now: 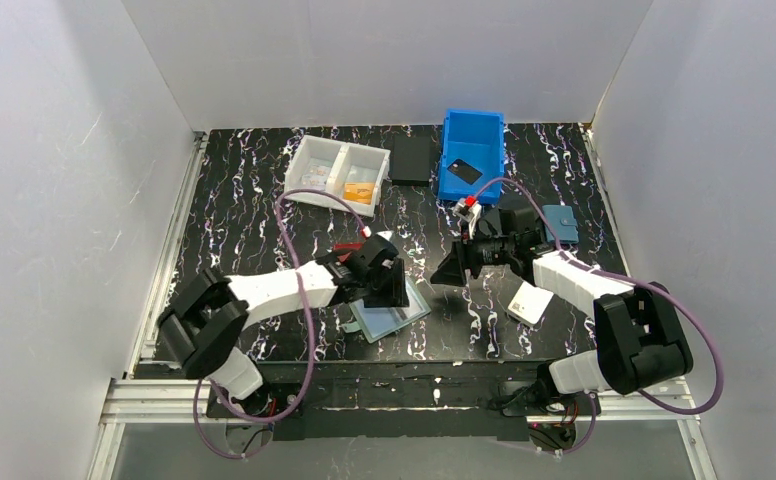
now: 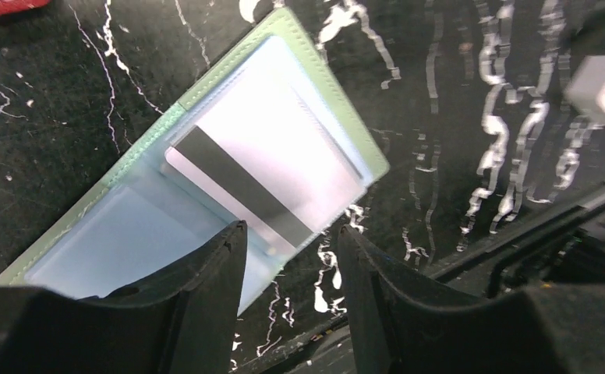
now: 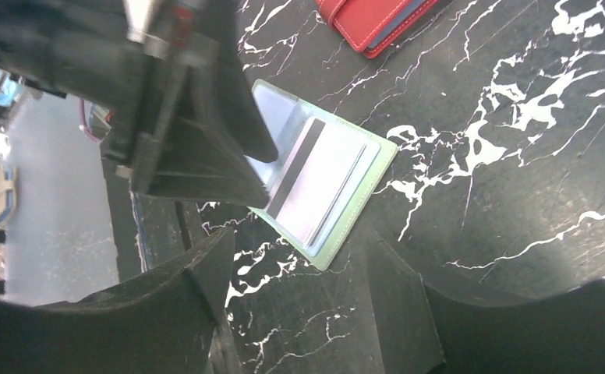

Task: Take the credit cards out of the card holder
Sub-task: Remove the credit card from the card holder.

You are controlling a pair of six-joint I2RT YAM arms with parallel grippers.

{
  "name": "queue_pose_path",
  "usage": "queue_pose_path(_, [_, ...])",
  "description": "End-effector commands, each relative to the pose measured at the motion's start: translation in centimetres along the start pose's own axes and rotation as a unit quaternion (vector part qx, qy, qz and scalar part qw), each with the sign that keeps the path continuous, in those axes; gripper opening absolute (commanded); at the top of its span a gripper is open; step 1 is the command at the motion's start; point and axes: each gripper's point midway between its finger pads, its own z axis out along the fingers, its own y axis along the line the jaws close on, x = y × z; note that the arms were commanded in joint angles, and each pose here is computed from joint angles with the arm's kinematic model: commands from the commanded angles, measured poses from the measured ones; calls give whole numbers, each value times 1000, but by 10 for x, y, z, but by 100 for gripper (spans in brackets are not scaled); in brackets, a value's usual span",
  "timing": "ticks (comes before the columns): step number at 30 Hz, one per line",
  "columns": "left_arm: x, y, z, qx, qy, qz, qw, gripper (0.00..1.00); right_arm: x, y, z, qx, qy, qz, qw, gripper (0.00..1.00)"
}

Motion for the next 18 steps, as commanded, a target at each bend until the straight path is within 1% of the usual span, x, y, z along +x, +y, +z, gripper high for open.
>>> queue_pose_path(1, [-26, -13, -38, 68, -103, -8, 992, 47, -11, -4, 11, 15, -28, 43, 999, 69])
queue_pose_path(2, [-26, -12, -43, 80, -118, -18, 990, 48, -10, -5, 13, 20, -28, 56, 998, 69])
queue_pose_path(3, [-26, -10, -48, 90, -132, -29, 987, 51, -9, -6, 16, 25, -28, 67, 997, 68])
queue_pose_path(5, [-21, 0, -54, 92, -145, -49, 984, 59, -6, -5, 23, 31, -23, 94, 995, 68])
queue_pose_path(6, [-22, 2, -59, 97, -157, -58, 981, 64, -5, -4, 26, 34, -20, 104, 994, 68])
queue_pose_path(7, [-20, 7, -60, 93, -163, -68, 980, 74, -2, -3, 31, 33, -15, 116, 993, 68])
queue_pose_path(9, [-23, 16, -69, 95, -186, -102, 973, 97, 1, 2, 38, 29, -4, 133, 991, 68])
queue_pose_path(11, [-23, 23, -74, 98, -202, -134, 965, 98, 4, 6, 44, 27, 6, 143, 989, 68])
queue_pose_path(12, [-24, 23, -78, 111, -212, -138, 961, 98, 5, 8, 46, 24, 9, 145, 989, 68])
queue_pose_path(15, [-26, 16, -91, 154, -234, -124, 952, 98, 11, 9, 52, 28, 21, 154, 987, 67])
queue_pose_path(18, [-25, 10, -98, 174, -236, -112, 950, 96, 17, 11, 59, 31, 36, 160, 986, 66])
